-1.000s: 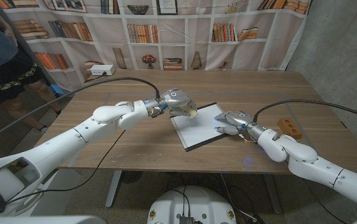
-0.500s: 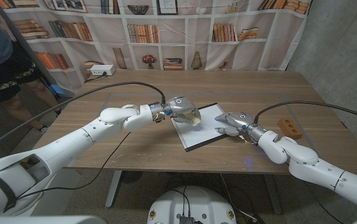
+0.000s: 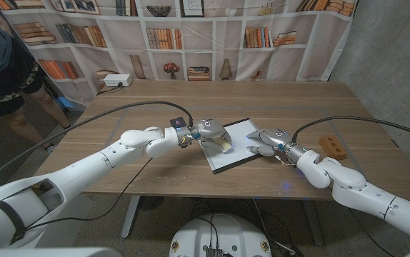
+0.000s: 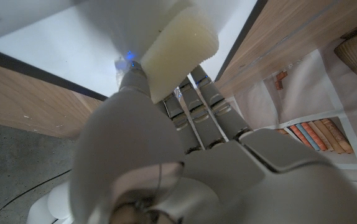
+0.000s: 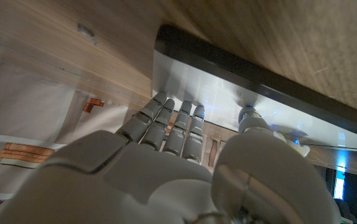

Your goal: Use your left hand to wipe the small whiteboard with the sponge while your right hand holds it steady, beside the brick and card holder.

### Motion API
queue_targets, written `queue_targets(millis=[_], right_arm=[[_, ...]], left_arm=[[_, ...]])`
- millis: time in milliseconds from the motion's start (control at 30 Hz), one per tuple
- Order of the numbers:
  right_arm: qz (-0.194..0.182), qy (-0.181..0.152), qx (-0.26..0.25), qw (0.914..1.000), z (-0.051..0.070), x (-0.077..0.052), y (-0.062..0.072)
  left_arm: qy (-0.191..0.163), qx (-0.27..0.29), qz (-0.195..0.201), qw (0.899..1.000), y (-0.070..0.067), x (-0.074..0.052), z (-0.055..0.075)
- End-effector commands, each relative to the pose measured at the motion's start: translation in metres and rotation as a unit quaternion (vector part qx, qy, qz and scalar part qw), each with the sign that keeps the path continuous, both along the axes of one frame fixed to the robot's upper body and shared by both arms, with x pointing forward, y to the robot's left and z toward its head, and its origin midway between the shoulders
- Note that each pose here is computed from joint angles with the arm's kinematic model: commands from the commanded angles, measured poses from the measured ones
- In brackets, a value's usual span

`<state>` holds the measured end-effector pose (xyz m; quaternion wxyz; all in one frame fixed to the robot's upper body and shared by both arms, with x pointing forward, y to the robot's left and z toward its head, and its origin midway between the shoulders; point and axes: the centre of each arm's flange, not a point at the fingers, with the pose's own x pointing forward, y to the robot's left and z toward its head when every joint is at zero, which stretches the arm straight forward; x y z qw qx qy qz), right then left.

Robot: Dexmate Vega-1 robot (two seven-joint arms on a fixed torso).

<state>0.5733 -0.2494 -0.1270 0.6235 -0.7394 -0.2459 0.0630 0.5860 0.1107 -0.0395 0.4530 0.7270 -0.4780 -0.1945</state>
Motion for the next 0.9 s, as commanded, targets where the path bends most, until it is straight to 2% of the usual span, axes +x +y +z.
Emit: queue_targets(millis=[33, 233, 400, 600, 900], right_arm=[[-0.001, 0.002, 0.010, 0.9999, -0.003, 0.000, -0.002], [0.001, 0.005, 0.008, 1.0000, -0.004, 0.000, -0.002], [0.001, 0.005, 0.010, 0.9999, -0.005, 0.001, -0.001], [0.003, 0.005, 0.009, 0.9999, -0.005, 0.001, -0.001], [0.004, 0.003, 0.009, 0.9999, -0.005, 0.001, 0.001]], left_arm=[[0.023, 0.001, 0.015, 1.000, 0.000, 0.009, -0.017], [0.030, 0.008, 0.026, 0.999, 0.003, 0.010, -0.018], [0.029, 0.017, 0.030, 0.999, 0.004, 0.008, -0.013], [0.021, 0.038, 0.038, 0.998, 0.006, 0.002, -0.003], [0.012, 0.062, 0.049, 0.997, 0.012, -0.008, 0.020]])
